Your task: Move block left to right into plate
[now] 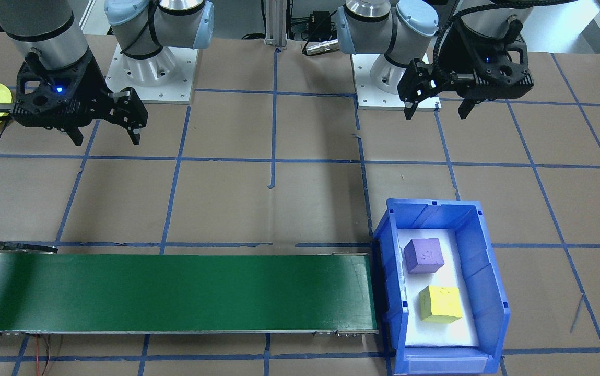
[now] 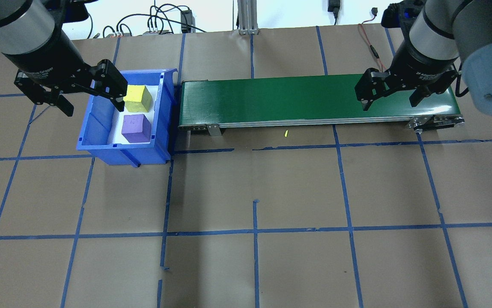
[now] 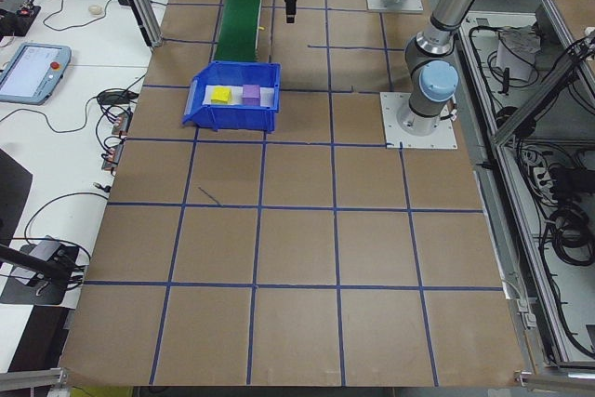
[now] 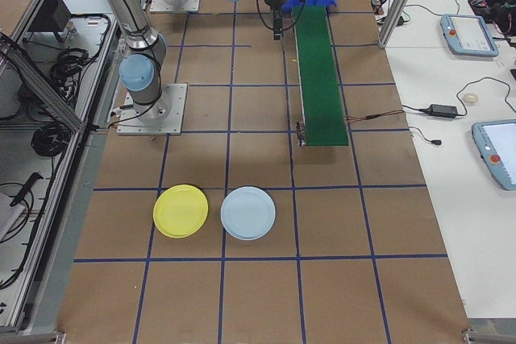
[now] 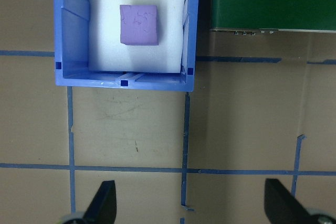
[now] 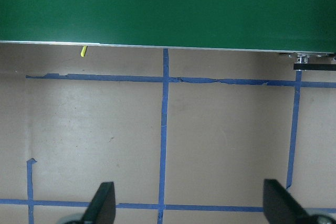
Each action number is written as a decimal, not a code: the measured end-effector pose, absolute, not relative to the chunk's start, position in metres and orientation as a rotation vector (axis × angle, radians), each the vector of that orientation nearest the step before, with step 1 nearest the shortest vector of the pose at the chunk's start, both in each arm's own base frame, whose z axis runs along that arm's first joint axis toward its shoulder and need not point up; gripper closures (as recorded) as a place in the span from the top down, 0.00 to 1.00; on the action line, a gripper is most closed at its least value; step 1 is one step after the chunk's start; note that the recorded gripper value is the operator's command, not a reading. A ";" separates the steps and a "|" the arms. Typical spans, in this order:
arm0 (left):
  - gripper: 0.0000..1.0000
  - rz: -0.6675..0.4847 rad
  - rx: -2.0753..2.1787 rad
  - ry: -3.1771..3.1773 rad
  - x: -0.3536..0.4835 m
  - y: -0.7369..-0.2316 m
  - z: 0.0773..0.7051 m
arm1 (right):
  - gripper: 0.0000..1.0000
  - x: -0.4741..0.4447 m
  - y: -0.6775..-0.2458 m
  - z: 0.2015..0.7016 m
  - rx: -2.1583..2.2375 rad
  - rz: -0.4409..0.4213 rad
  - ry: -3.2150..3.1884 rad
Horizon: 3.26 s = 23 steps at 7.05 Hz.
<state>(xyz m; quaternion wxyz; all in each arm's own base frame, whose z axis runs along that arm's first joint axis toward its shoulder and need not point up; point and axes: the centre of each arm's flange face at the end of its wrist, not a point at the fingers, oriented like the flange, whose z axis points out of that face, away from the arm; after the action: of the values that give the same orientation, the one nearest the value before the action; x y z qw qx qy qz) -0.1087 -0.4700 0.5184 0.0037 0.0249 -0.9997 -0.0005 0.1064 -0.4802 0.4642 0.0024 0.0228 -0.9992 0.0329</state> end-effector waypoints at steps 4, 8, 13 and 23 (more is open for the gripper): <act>1.00 -0.028 0.064 -3.132 -0.107 -0.481 0.507 | 1.00 0.106 -0.480 0.463 0.072 0.100 -3.134; 1.00 0.036 0.012 -3.136 -0.089 -0.593 0.422 | 1.00 0.106 -0.480 0.463 0.072 0.099 -3.133; 0.98 -0.045 -0.107 -3.158 -0.042 -0.633 0.301 | 1.00 0.106 -0.480 0.464 0.073 0.101 -3.133; 0.29 -0.060 -0.077 -3.162 -0.042 -0.633 0.304 | 1.00 0.106 -0.480 0.463 0.075 0.099 -3.132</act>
<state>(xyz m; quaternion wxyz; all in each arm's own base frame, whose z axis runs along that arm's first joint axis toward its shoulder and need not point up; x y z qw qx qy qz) -0.0415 -0.6333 0.3041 -0.0110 -0.0244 -0.9995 -0.0191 0.1063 -0.4796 0.4629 0.0035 0.0239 -0.9992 0.0316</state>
